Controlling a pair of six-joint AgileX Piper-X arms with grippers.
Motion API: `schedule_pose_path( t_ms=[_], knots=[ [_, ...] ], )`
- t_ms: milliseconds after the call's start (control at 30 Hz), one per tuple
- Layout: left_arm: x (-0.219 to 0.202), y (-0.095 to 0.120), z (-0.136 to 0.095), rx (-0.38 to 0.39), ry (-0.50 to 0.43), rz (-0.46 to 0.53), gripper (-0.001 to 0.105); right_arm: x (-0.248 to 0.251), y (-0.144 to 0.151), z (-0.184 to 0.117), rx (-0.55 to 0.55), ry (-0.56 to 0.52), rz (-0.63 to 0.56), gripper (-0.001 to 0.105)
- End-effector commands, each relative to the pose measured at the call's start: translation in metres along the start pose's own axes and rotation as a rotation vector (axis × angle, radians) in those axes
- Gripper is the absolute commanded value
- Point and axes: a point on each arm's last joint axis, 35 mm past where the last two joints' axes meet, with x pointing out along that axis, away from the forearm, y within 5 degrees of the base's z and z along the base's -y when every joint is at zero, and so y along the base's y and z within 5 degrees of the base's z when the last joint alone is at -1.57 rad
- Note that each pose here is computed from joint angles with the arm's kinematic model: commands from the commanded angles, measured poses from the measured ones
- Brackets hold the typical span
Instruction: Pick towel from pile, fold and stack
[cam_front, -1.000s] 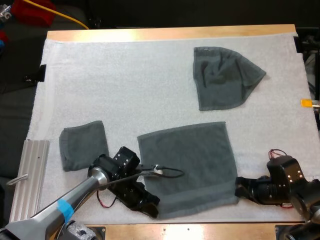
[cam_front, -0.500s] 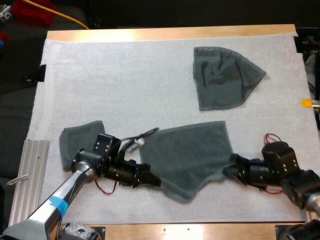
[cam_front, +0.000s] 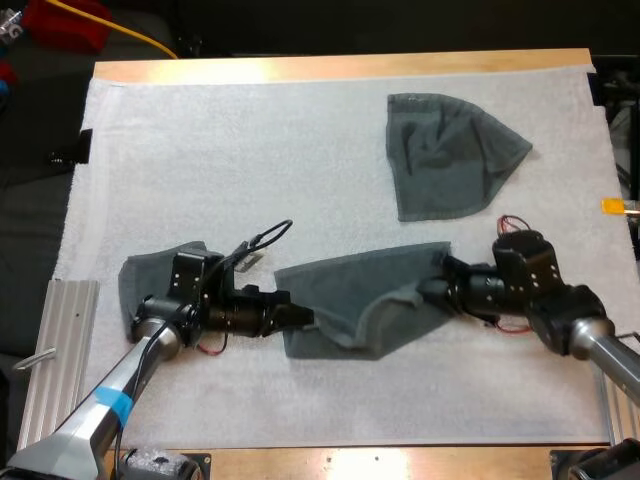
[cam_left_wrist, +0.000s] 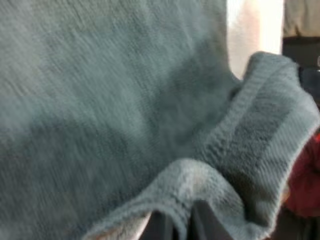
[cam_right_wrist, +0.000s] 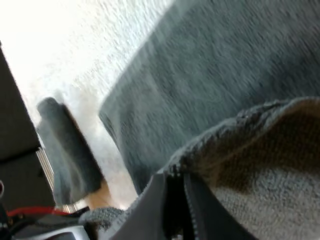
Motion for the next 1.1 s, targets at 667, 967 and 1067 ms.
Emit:
schedule_pose_path(
  t_ms=[667, 967, 1067],
  knots=[
    [-0.002, -0.004, 0.018, 0.117, -0.265, 0.144, 0.0, 0.009, -0.003, 0.019, 0.043, -0.23, -0.188, 0.0],
    [-0.002, -0.007, 0.018, 0.134, -0.239, 0.105, 0.045, 0.009, 0.002, 0.023, 0.021, -0.247, -0.13, 0.03],
    [-0.002, -0.009, 0.018, 0.144, -0.209, 0.067, 0.074, 0.008, 0.012, 0.029, -0.043, -0.271, -0.023, 0.056]
  ],
)
